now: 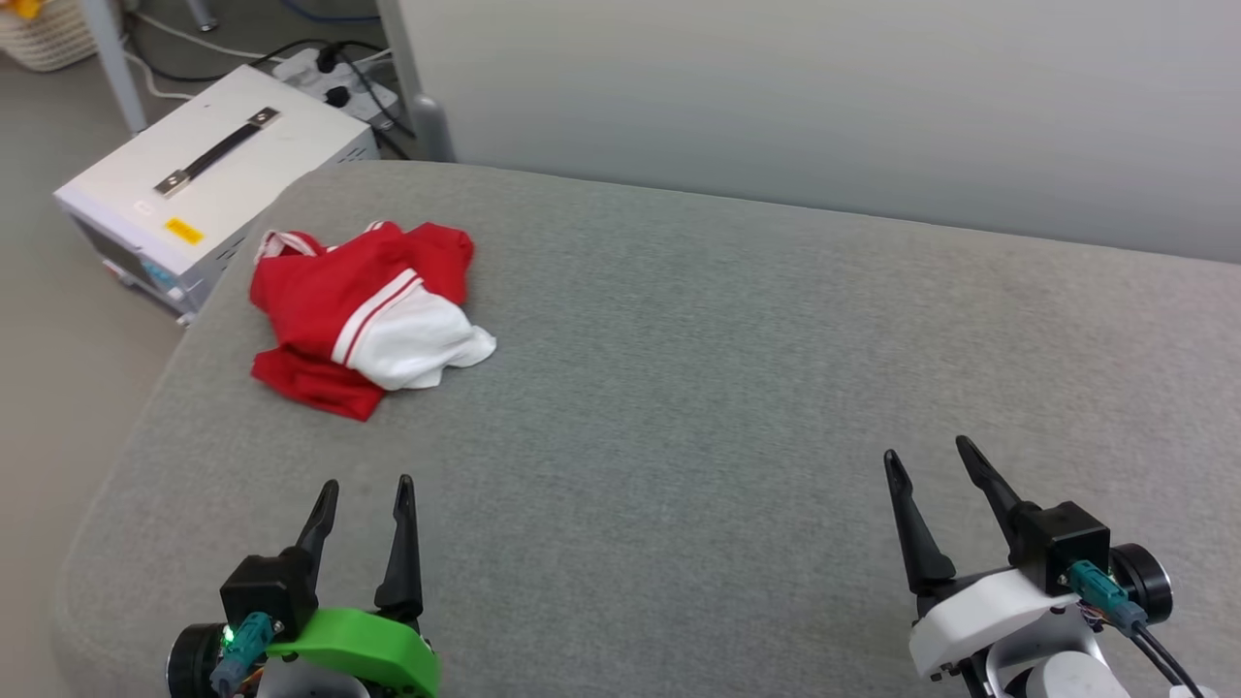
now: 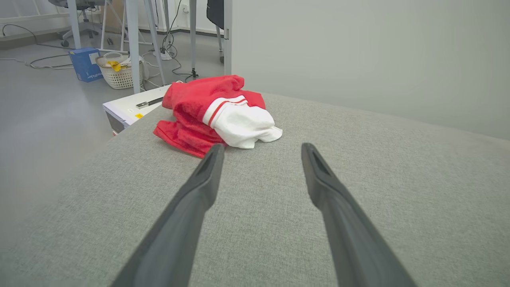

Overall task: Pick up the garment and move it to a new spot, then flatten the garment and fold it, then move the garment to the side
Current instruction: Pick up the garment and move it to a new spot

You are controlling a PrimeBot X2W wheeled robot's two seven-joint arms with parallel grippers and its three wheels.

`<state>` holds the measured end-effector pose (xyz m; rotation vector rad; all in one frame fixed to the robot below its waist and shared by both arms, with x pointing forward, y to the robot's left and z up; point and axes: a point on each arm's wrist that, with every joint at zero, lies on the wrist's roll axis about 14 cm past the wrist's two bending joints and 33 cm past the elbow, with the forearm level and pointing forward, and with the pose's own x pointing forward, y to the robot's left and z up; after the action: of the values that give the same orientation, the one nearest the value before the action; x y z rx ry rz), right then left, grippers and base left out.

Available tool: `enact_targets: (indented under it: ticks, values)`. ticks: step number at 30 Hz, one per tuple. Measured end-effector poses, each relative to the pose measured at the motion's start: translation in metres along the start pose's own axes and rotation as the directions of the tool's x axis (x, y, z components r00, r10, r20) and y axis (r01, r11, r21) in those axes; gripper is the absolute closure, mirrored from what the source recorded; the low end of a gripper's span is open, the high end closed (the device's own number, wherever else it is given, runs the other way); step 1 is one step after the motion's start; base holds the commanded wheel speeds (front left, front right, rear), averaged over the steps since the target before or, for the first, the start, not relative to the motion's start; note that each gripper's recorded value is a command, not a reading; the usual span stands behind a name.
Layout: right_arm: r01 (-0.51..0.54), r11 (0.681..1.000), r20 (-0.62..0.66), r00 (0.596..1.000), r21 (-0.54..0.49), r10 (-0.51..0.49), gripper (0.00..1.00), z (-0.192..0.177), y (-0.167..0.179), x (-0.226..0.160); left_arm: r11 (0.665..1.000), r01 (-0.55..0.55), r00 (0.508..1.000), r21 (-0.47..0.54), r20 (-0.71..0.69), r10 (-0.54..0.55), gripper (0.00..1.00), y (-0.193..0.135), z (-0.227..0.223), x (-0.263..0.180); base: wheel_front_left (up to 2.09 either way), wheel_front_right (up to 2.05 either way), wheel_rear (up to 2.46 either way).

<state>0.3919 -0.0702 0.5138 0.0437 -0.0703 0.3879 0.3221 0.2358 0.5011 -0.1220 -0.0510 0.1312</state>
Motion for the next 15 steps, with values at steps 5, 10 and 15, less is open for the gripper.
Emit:
enact_targets:
  ticks: [5, 10, 15]
  values:
    - [-0.066, 0.998, 0.001, 0.998, 0.01, 0.066, 0.0, -0.002, 0.021, 0.01, 0.999, -0.052, 0.998, -0.005, 0.018, 0.052, 0.0, 0.016, 0.004, -0.012, 0.0, 0.0, 0.0]
    - [-0.129, 0.991, 0.0, 0.992, 0.028, 0.129, 0.0, -0.005, 0.042, 0.019, 0.995, -0.1, 0.994, -0.008, 0.034, 0.1, 0.0, 0.031, 0.008, -0.025, 0.0, 0.0, 0.0]
    - [-0.172, 0.985, 0.002, 0.985, 0.034, 0.172, 0.0, -0.005, 0.056, 0.027, 0.99, -0.142, 0.989, -0.006, 0.039, 0.142, 0.0, 0.043, 0.01, -0.035, 0.0, 0.0, 0.0]
